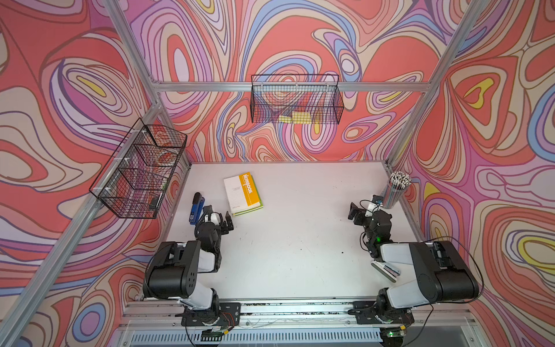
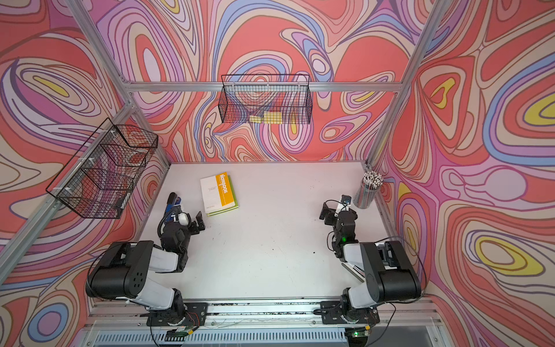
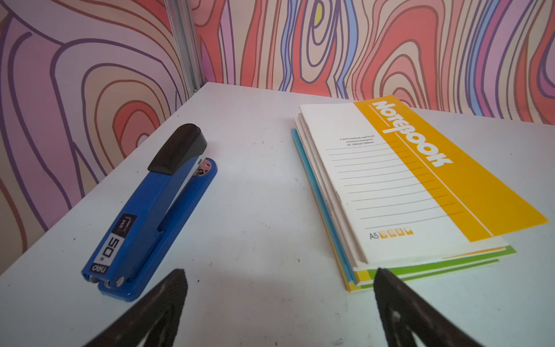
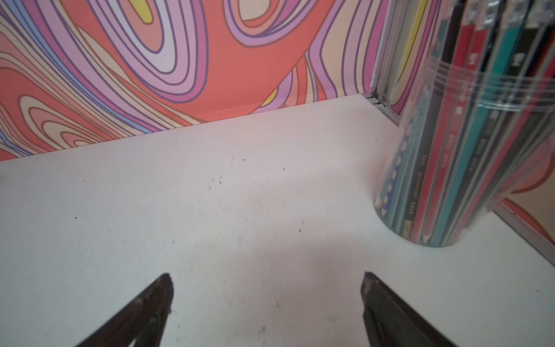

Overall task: Close the notebook
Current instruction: Reset both arms

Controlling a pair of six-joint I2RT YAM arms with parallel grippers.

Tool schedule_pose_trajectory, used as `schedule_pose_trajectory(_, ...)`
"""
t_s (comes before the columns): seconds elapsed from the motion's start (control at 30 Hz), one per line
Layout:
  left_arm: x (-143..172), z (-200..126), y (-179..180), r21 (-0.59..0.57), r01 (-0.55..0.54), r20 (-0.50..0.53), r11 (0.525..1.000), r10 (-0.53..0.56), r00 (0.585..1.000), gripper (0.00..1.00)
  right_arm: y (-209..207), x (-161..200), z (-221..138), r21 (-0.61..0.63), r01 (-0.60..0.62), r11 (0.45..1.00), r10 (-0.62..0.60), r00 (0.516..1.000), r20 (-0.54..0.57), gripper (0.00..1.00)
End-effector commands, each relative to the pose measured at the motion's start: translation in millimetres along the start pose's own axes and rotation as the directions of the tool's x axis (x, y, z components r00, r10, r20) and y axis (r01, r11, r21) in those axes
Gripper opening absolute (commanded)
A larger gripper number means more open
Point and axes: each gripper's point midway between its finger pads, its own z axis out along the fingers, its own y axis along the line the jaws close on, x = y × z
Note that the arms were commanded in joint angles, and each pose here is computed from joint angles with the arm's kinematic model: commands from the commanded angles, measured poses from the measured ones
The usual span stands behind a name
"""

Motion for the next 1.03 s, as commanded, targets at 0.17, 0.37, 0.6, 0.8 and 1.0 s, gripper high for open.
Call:
schedule_pose_trajectory(0.17, -9.4, 13.2, -7.5, 0.025, -0.018, -0.020, 1.000, 0.018, 1.000, 1.00, -11.3, -7.4, 6.6, 0.068, 0.079, 0.995, -0.090, 0.978, 0.186, 0.98)
schedule_pose_trajectory(0.37, -9.2, 12.6, -7.7, 0.027, -0.017, -0.019, 0.999, 0.018, 1.000, 1.00, -23.2, 1.8, 34.7, 0.140, 0.066, 0.988, -0.071, 0.997, 0.031, 0.98)
schedule_pose_trajectory(0.6, -11.3, 3.5, -14.1, 0.072, -0.028, 0.030, 0.997, 0.026, 0.999, 1.00, -23.8, 1.9, 35.2, 0.147, 0.072, 0.987, -0.077, 0.997, 0.029, 0.98)
schedule_pose_trajectory(0.8, -7.7, 10.6, -11.7, 0.053, -0.027, -0.014, 0.998, 0.028, 1.000, 1.00, -23.7, 1.5, 35.3, 0.146, 0.070, 0.987, -0.076, 0.997, 0.031, 0.98)
schedule_pose_trajectory(1.0, -9.5, 9.6, -16.3, 0.080, -0.035, 0.000, 0.996, 0.036, 0.999, 1.00, -23.9, 1.7, 35.1, 0.147, 0.070, 0.987, -0.075, 0.997, 0.031, 0.98)
